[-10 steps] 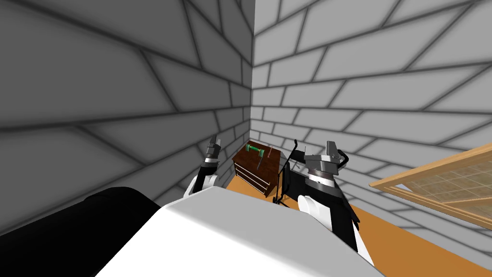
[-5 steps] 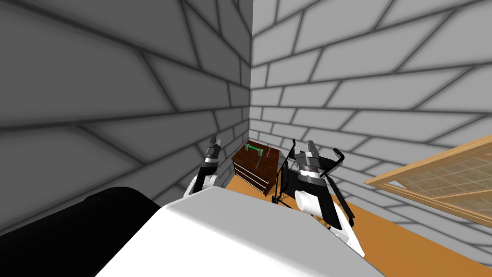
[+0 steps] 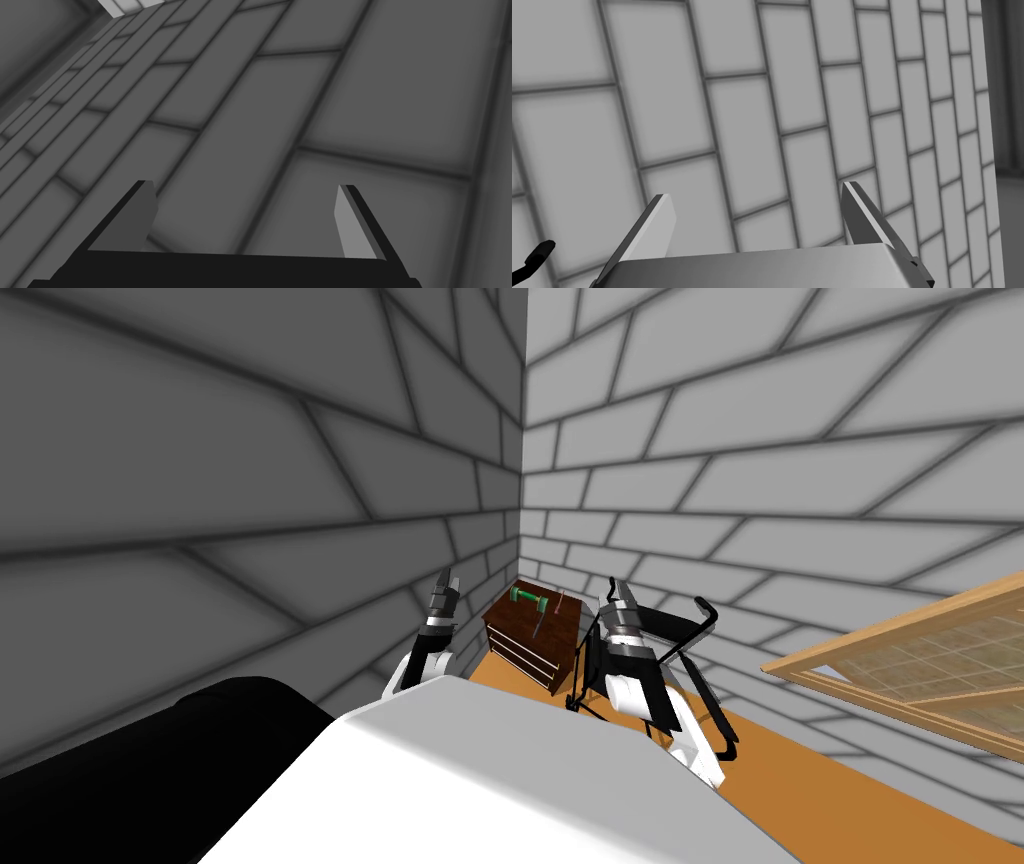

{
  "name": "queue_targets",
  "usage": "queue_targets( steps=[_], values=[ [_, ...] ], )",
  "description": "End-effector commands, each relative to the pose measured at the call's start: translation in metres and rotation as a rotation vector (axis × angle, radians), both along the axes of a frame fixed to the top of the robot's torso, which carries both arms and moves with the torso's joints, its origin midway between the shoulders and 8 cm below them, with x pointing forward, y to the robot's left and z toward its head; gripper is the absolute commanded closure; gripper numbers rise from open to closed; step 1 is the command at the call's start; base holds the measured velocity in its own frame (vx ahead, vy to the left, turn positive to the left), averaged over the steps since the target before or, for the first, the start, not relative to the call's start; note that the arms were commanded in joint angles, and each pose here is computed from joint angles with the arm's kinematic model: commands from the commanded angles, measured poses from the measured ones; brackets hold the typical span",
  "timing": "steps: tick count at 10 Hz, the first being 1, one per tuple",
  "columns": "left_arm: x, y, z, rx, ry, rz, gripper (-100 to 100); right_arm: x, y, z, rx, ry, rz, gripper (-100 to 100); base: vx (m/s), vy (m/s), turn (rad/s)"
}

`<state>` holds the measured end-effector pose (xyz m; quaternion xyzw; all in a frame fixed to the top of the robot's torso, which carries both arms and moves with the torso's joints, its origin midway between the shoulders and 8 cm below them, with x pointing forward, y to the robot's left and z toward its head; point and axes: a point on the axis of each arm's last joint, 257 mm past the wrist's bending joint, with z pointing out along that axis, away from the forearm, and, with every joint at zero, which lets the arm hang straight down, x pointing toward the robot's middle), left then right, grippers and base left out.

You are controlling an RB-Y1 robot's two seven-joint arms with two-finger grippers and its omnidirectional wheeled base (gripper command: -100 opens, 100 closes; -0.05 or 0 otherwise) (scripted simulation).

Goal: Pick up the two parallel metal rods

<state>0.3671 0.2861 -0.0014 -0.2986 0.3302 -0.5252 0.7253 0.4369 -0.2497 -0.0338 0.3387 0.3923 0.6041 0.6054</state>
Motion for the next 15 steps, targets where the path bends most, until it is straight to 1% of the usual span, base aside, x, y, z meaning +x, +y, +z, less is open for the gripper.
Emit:
queue_targets(
  steps=[1, 2, 3, 4, 5, 6, 7, 8, 9, 10, 11, 12, 13, 14, 15],
  values=[
    [0.000, 0.000, 0.000, 0.000, 0.000, 0.000, 0, 0.009, 0.001, -0.014, -0.001, 0.030, 0.004, -100, -0.005, -0.003, 0.018],
    [0.000, 0.000, 0.000, 0.000, 0.000, 0.000, 0, 0.020, 0.006, -0.024, -0.008, 0.061, 0.014, -100, -0.005, -0.002, 0.046],
    [0.000, 0.000, 0.000, 0.000, 0.000, 0.000, 0, 0.022, 0.005, -0.031, -0.007, 0.076, 0.011, -100, -0.003, -0.003, 0.024],
    [0.000, 0.000, 0.000, 0.000, 0.000, 0.000, 0, 0.032, 0.009, -0.041, -0.014, 0.108, 0.019, -100, -0.004, -0.003, 0.046],
    [0.000, 0.000, 0.000, 0.000, 0.000, 0.000, 0, 0.034, 0.008, -0.050, -0.014, 0.126, 0.016, -100, -0.002, -0.003, 0.035],
    [0.000, 0.000, 0.000, 0.000, 0.000, 0.000, 0, 0.045, 0.012, -0.062, -0.021, 0.160, 0.020, -100, -0.002, 0.000, 0.067],
    [0.000, 0.000, 0.000, 0.000, 0.000, 0.000, 0, 0.046, 0.010, -0.071, -0.021, 0.178, 0.017, -100, 0.000, -0.001, 0.045],
    [0.000, 0.000, 0.000, 0.000, 0.000, 0.000, 0, 0.057, 0.013, -0.087, -0.030, 0.223, 0.018, -100, 0.000, 0.002, 0.087],
    [0.000, 0.000, 0.000, 0.000, 0.000, 0.000, 0, 0.058, 0.012, -0.093, -0.030, 0.234, 0.017, -100, 0.001, 0.001, 0.047],
    [0.000, 0.000, 0.000, 0.000, 0.000, 0.000, 0, 0.067, 0.016, -0.106, -0.040, 0.272, 0.016, -100, 0.004, 0.007, 0.106],
    [0.000, 0.000, 0.000, 0.000, 0.000, 0.000, 0, 0.068, 0.014, -0.116, -0.040, 0.292, 0.013, -100, 0.004, 0.004, 0.047],
    [0.000, 0.000, 0.000, 0.000, 0.000, 0.000, 0, 0.077, 0.016, -0.132, -0.052, 0.337, 0.009, -100, 0.005, 0.008, 0.117],
    [0.000, 0.000, 0.000, 0.000, 0.000, 0.000, 0, 0.077, 0.015, -0.140, -0.052, 0.352, 0.007, -100, 0.007, 0.003, 0.057],
    [0.000, 0.000, 0.000, 0.000, 0.000, 0.000, 0, 0.085, 0.016, -0.156, -0.066, 0.396, 0.001, -100, 0.008, 0.012, 0.135],
    [0.000, 0.000, 0.000, 0.000, 0.000, 0.000, 0, 0.085, 0.014, -0.166, -0.067, 0.415, -0.002, -100, 0.008, 0.009, 0.064]
  ],
)
